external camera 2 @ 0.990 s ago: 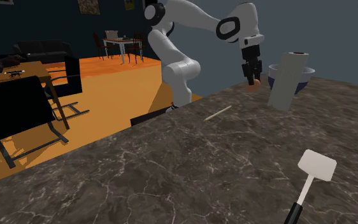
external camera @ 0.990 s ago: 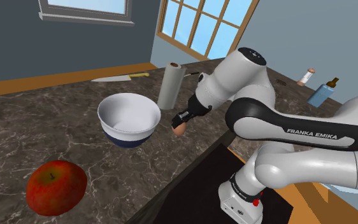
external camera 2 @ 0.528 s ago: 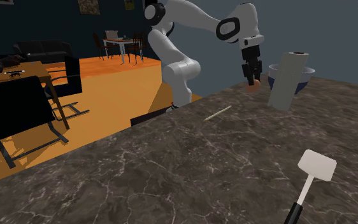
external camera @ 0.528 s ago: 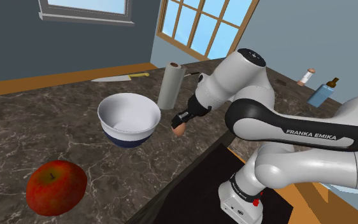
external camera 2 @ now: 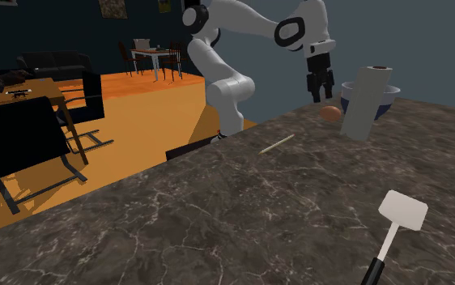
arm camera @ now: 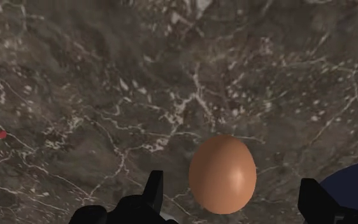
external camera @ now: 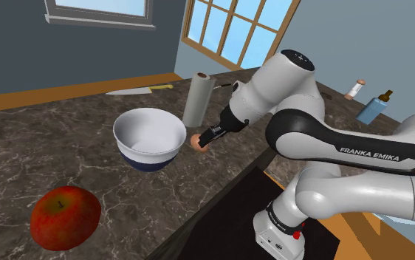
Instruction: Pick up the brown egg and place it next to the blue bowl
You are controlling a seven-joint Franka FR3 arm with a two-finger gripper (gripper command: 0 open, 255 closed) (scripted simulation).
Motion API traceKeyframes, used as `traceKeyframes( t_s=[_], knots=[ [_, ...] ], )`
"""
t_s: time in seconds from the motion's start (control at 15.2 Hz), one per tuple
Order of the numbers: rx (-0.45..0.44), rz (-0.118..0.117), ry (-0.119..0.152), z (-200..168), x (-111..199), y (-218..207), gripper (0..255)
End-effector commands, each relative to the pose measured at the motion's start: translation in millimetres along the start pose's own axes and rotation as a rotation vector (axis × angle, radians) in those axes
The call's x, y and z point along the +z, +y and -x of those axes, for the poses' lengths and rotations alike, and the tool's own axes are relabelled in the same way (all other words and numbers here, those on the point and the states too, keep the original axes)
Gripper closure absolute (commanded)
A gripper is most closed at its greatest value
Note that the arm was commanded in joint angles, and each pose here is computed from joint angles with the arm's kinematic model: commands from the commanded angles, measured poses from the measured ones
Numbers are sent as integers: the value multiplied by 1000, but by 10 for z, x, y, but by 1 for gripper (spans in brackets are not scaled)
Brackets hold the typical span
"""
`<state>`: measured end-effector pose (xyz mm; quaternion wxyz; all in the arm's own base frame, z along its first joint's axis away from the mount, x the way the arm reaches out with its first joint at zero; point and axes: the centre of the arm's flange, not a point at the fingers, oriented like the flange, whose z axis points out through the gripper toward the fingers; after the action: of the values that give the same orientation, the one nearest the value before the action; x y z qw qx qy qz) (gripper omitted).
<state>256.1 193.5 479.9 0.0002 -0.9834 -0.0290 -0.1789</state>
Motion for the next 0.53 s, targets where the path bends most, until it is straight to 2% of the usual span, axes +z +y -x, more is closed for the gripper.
traceKeyframes(
  t_s=[0.0, 0.07, 0.46],
  knots=[
    [0, 1, -1, 19, -231, 6, 0],
    [0, 1, -1, 18, -335, 6, 0],
    [0, 1, -1, 19, -335, 6, 0]
  ],
)
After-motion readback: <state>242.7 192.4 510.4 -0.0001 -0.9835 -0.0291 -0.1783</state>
